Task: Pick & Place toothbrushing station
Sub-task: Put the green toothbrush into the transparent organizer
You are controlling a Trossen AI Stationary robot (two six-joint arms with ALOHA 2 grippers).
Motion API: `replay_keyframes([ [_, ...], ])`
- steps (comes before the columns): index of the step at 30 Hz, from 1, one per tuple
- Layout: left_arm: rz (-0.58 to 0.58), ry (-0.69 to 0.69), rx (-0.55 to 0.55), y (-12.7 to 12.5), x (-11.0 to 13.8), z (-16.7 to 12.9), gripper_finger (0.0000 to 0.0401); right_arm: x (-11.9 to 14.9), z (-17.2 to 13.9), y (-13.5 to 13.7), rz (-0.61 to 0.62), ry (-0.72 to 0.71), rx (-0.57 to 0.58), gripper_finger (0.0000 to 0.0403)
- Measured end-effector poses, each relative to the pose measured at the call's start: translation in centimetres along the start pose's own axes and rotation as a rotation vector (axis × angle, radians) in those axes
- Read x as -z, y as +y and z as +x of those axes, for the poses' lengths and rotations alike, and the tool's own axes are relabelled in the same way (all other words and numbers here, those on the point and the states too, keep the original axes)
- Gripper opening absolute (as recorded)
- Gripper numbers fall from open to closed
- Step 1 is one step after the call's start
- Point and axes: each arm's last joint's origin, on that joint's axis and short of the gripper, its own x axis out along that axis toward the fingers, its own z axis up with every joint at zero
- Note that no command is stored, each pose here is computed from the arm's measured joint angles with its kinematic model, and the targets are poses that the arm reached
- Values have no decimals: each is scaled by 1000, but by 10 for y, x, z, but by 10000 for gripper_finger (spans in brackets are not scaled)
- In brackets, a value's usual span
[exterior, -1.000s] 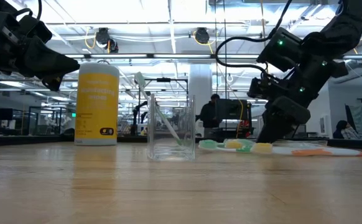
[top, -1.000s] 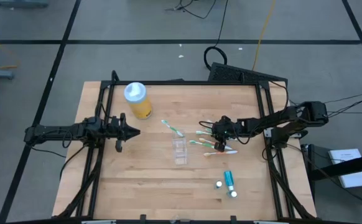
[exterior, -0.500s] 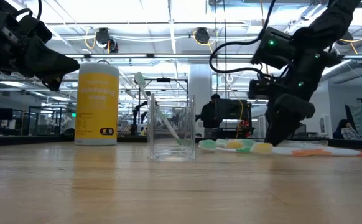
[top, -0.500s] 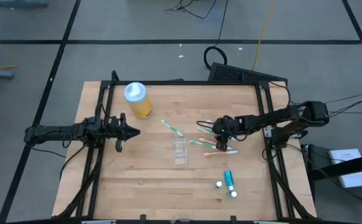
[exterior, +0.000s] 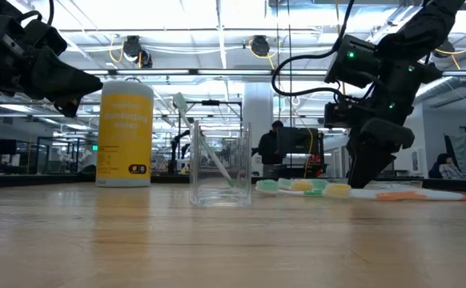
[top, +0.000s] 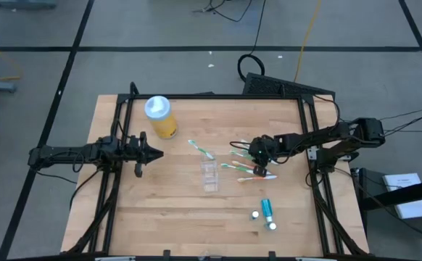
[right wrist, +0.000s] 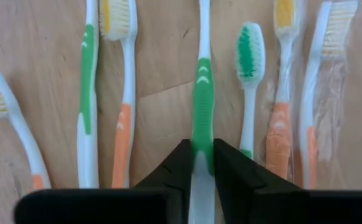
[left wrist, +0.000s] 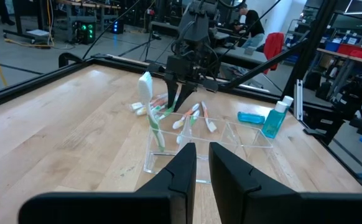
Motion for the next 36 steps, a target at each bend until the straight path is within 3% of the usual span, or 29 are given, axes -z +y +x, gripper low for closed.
replay_keyframes([
  [9,0,0,0,0,0,0,49,-2,0,1,-36,-16,-11,21],
  [25,0,0,0,0,0,0,49,-12,-43,1,-49,-323,-48,5],
  [36,0,0,0,0,0,0,49,-16,-43,1,-14,-350,-54,10],
])
